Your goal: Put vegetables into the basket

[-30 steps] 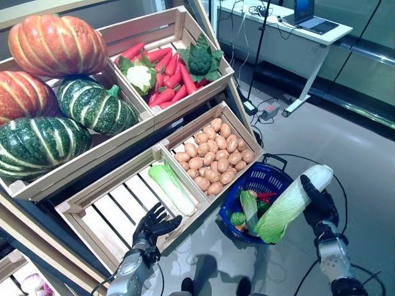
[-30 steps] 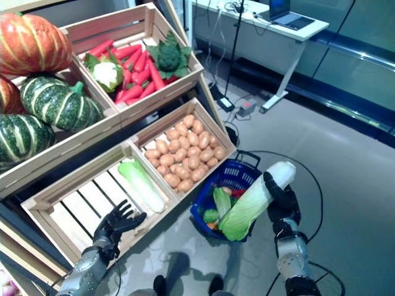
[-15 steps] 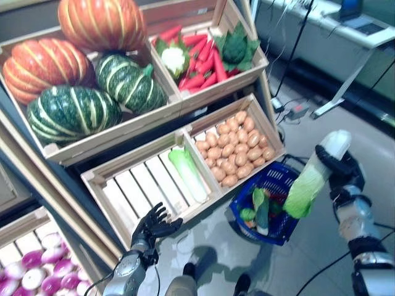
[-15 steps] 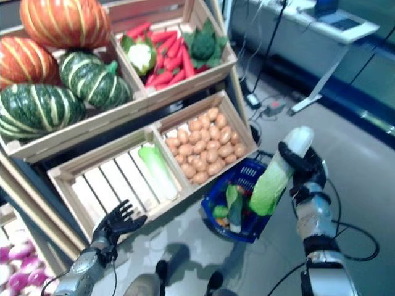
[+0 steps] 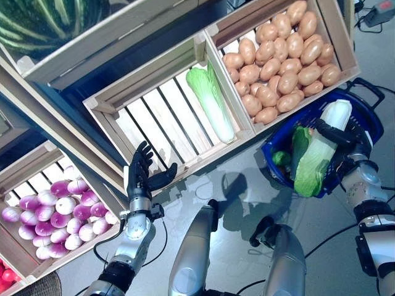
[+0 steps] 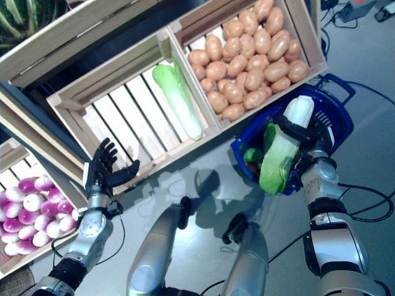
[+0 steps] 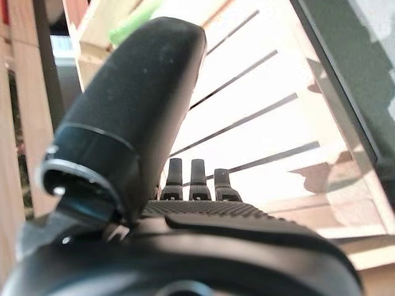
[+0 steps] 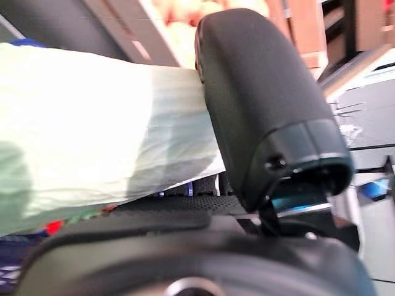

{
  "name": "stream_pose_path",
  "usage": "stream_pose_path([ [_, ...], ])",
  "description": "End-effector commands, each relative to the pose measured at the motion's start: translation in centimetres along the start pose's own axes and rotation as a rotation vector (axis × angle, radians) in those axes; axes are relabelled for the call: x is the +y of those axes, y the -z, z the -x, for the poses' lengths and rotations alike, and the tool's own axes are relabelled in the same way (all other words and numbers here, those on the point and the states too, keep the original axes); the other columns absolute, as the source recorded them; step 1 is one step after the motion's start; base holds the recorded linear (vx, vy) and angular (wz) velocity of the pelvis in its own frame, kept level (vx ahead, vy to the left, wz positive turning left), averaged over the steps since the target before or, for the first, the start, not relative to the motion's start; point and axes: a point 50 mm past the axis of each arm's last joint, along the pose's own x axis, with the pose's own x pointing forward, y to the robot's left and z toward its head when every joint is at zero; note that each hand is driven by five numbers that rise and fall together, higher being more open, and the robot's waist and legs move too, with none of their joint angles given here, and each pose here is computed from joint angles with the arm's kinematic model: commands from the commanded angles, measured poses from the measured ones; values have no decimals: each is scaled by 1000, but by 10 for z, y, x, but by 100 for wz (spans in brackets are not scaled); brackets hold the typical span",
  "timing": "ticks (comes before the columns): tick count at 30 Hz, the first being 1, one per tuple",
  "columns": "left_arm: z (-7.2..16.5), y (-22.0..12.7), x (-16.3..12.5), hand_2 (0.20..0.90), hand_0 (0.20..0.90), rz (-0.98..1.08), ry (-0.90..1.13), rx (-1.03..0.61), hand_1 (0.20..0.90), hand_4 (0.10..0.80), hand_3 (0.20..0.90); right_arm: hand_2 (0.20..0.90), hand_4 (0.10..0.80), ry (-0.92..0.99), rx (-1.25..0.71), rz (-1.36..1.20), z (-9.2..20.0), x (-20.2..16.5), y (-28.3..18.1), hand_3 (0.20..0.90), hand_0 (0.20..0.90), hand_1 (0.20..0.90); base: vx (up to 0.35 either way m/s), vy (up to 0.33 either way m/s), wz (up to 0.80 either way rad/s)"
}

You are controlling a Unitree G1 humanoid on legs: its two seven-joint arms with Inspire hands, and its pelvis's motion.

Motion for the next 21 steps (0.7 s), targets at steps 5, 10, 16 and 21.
stream_pose_path([
  [5, -12, -60, -5, 900, 900, 87, 8, -330, 900, 800, 900, 526, 551, -18, -226, -40, -12, 16, -66, 526, 526, 526, -12, 15, -3],
  [10, -14, -68, -10, 900, 900, 89, 21, -361, 900, 800, 900, 900, 800, 48, -228, -57, -12, 7, -65, 900, 900, 900, -2, 0, 1],
  [16, -14, -68, -8, 900, 900, 80, 27, -348, 900, 800, 900, 900, 800, 61, -239, -61, -10, 1, -67, 900, 900, 900, 0, 0, 0],
  [21, -12, -62, -6, 900, 900, 111, 45, -305, 900, 800, 900, 900, 800, 69, -261, -62, -9, -5, -72, 900, 900, 900, -6, -7, -4],
])
